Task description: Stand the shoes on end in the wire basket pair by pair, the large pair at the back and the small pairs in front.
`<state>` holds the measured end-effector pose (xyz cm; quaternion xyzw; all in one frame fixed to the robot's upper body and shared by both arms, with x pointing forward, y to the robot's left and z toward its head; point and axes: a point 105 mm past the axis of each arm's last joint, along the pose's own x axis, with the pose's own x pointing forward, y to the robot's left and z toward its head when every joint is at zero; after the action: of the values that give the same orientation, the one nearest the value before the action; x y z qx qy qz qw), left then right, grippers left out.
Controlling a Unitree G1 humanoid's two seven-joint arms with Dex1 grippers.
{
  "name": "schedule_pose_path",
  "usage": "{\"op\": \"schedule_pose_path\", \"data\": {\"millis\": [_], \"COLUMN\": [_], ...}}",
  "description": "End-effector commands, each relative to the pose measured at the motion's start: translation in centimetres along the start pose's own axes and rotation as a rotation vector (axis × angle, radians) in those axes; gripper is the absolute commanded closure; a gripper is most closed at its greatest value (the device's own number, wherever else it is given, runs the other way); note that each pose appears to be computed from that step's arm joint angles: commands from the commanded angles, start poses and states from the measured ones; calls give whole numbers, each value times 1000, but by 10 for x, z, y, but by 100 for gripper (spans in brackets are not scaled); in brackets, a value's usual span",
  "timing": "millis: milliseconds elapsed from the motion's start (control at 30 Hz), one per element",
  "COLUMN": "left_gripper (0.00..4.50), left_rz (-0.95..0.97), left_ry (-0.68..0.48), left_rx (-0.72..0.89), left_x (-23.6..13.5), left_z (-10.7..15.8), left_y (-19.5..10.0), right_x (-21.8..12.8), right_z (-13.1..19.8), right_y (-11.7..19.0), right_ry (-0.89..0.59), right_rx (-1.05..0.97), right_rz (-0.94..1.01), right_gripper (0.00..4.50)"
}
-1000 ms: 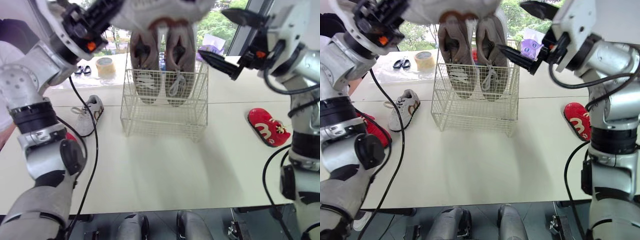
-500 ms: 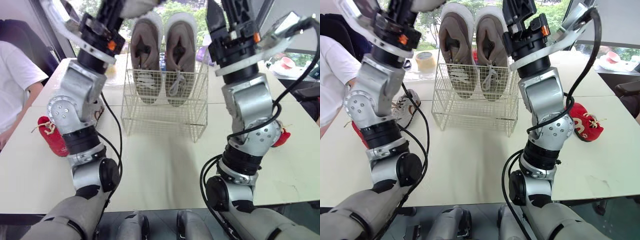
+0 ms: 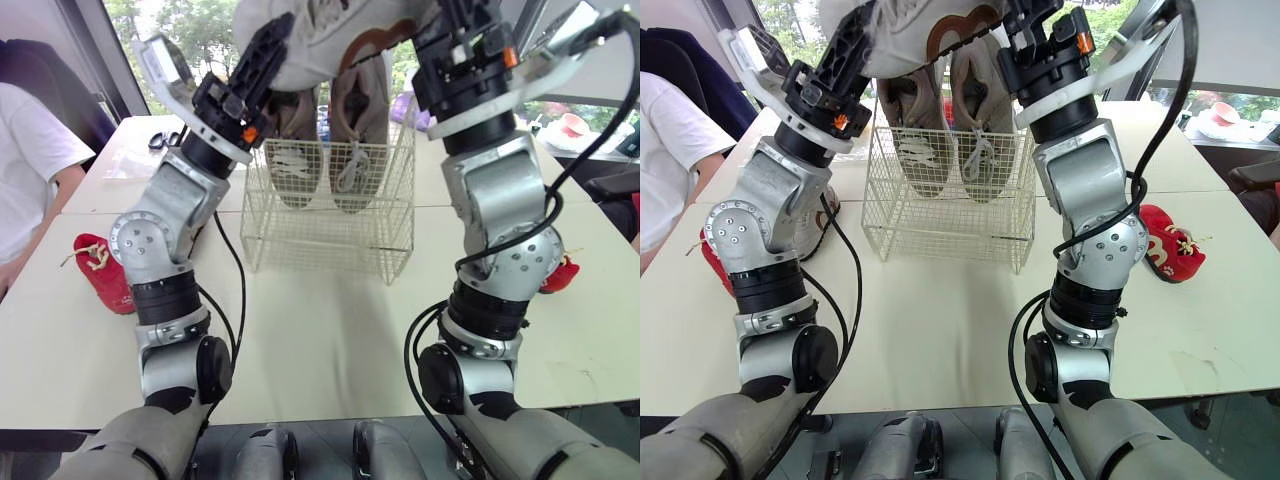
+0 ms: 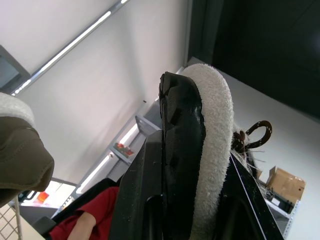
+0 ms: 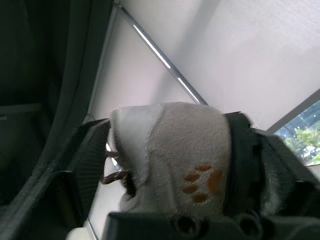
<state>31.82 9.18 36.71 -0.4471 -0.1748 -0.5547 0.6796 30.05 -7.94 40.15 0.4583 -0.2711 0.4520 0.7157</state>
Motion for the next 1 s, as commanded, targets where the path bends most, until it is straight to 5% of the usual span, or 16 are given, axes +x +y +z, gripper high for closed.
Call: {"op": "schedule_pose_path", "data": {"millis": [33, 167, 467, 667, 800, 1000], "left_gripper": [421, 421, 2, 2, 2, 2], "left_rz": [-20, -3, 85, 348, 469, 547], "left_ry": [13, 48, 168, 373, 296, 258], "left_rx": [38, 61, 144, 502, 613, 643], "left_x": [0, -3, -34, -68, -86, -103], "left_z": [1, -4, -12, -34, -28, -24], "left_y": [-10, -8, -13, -1, 1, 10], "right_x": [9, 10, 16, 19, -6, -18], "right_z": [4, 3, 13, 45, 70, 72], "right_y": [29, 29, 35, 34, 2, -33], "right_ry": [-17, -13, -16, 42, 369, 653], "right_rx": [-25, -23, -58, -275, -715, -967], "right_rz": [109, 112, 135, 156, 177, 237], "right_gripper": [224, 360, 364, 364, 364, 364]}}
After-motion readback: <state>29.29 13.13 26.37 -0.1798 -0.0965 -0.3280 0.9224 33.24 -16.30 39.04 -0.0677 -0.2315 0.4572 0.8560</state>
